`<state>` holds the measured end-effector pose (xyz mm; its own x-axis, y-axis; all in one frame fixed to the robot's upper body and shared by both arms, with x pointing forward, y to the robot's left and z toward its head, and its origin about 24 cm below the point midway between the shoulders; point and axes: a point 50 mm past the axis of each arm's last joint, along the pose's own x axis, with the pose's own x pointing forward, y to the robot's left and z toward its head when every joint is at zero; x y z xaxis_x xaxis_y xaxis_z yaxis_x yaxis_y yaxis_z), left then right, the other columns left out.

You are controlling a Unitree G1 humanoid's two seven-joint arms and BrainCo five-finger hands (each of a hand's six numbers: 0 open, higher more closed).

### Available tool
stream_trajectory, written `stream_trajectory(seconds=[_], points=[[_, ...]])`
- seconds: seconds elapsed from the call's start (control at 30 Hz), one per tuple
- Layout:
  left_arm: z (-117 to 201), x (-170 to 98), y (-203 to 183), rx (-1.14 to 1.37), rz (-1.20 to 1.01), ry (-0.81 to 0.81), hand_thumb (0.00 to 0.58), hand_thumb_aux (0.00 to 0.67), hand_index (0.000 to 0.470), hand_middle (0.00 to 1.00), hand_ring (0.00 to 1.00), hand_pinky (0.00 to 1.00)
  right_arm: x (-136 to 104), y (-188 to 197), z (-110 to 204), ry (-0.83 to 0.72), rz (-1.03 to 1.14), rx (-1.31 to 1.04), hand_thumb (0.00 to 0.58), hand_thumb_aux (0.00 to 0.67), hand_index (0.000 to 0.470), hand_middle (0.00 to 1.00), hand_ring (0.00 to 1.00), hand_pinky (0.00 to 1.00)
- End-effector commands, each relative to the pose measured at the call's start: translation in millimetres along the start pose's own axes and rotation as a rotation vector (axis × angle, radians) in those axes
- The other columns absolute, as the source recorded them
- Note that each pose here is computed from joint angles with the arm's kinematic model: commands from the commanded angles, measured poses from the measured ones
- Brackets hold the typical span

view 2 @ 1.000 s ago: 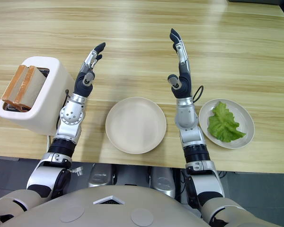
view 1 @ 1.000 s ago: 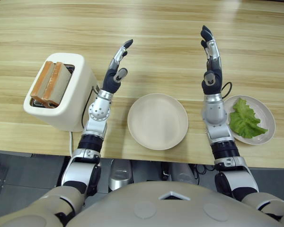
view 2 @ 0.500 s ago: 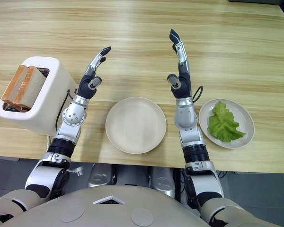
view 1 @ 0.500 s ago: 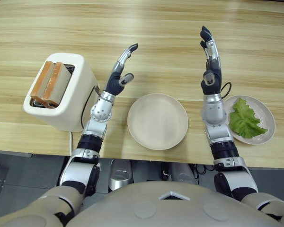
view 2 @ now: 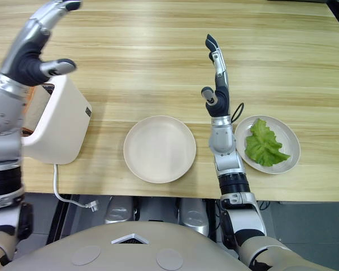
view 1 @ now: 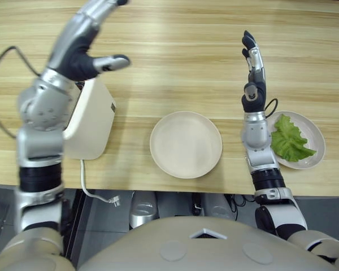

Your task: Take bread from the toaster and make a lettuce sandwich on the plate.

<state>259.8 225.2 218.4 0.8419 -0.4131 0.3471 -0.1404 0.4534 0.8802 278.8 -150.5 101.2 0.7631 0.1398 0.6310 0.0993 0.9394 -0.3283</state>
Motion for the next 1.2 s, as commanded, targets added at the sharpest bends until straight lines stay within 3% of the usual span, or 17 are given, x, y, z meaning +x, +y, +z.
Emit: stream_trajectory(seconds=[0.03,0.2,0.37,0.77,1.2], points=[[-49,-30,14,0.094,-0.054,0.284,0.000,0.000,0.000,0.00,0.00,0.00,-1,0,-1,0.012,0.000,-0.010,0.000,0.000,0.000,0.00,0.00,0.00],[-90,-75,20,0.179,-0.129,0.543,0.000,0.000,0.000,0.00,0.00,0.00,-3,-4,-4,0.025,-0.011,-0.022,0.000,0.000,0.000,0.00,0.00,0.00],[-108,-98,9,0.221,-0.239,0.648,0.000,0.000,0.000,0.00,0.00,0.00,-5,-10,-7,0.039,-0.025,-0.041,0.000,0.000,0.000,0.00,0.00,0.00],[-125,-115,-10,0.236,-0.323,0.714,0.000,0.000,0.000,0.00,0.00,0.00,-7,-16,-12,0.050,-0.028,-0.052,0.000,0.000,0.000,0.00,0.00,0.00],[-135,-122,-6,0.249,-0.307,0.749,0.000,0.000,0.000,0.00,0.00,0.00,-10,-18,-14,0.058,-0.023,-0.060,0.000,0.000,0.000,0.00,0.00,0.00]])
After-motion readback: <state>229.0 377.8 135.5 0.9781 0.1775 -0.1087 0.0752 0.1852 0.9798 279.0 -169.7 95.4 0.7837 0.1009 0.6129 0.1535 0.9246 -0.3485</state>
